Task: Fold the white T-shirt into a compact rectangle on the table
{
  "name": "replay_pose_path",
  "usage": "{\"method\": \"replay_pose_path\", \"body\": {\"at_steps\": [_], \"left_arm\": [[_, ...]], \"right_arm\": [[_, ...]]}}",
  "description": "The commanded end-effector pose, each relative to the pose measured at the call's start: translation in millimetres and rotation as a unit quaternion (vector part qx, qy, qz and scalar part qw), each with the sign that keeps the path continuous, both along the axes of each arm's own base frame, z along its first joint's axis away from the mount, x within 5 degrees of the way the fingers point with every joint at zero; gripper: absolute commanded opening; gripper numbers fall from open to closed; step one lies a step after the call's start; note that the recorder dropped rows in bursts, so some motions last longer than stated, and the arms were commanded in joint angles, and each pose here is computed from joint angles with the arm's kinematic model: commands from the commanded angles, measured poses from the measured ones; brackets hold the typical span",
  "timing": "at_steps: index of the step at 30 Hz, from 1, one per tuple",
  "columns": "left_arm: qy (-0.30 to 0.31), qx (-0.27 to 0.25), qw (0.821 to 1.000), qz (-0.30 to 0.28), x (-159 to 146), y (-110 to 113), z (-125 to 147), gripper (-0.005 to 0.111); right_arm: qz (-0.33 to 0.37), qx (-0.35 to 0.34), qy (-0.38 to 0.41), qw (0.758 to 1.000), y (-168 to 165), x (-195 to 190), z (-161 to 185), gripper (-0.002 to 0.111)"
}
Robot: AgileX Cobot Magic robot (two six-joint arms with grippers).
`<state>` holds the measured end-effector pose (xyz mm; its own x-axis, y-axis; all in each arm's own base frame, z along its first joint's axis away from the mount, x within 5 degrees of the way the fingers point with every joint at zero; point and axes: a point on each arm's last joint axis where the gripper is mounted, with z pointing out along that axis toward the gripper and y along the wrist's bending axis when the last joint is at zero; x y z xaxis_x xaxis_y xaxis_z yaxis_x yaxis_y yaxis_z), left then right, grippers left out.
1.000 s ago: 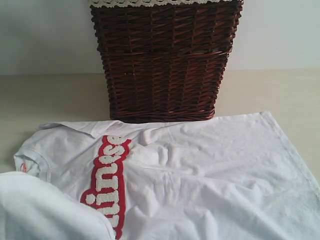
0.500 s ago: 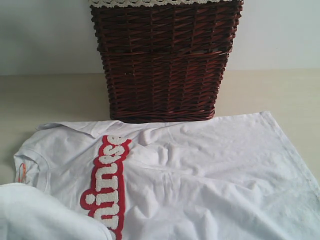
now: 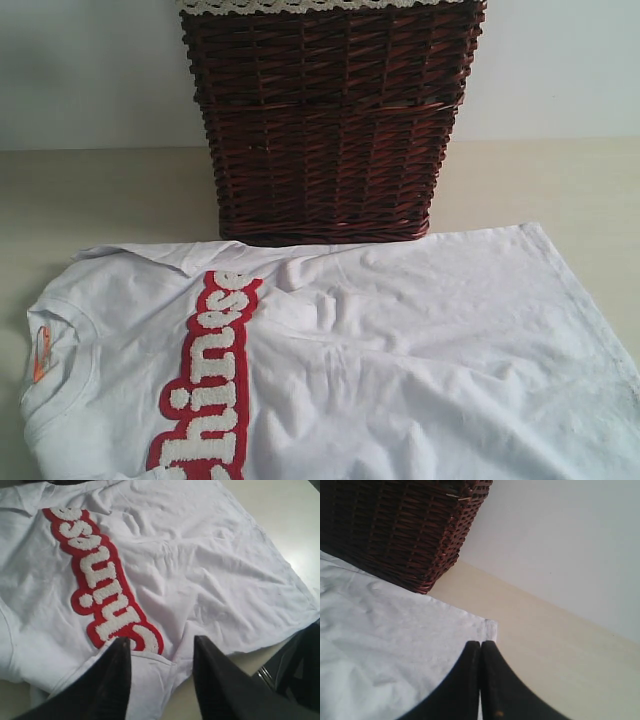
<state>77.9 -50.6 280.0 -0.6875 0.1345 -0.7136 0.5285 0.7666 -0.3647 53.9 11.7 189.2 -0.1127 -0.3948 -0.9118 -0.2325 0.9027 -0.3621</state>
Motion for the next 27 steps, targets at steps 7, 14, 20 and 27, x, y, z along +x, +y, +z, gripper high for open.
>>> {"method": "replay_pose_path", "body": {"at_steps": [7,14,20,27], "left_arm": [[-0.094,0.066,0.992,0.059,66.7,23.3,16.3,0.000],[-0.099,0.093,0.990,0.039,140.7,39.1,-22.4,0.000],[-0.098,-0.012,0.991,-0.091,187.8,28.1,-87.7,0.000],[-0.071,-0.050,0.991,-0.102,248.0,25.0,-124.6,0.000]], "right_arm": [[0.000,0.002,-0.003,1.000,0.0,-0.2,-1.0,0.000],[0.000,0.002,-0.003,1.000,0.0,-0.2,-1.0,0.000],[0.000,0.002,-0.003,1.000,0.0,-0.2,-1.0,0.000],[0.000,0.002,-0.003,1.000,0.0,-0.2,-1.0,0.000]]}}
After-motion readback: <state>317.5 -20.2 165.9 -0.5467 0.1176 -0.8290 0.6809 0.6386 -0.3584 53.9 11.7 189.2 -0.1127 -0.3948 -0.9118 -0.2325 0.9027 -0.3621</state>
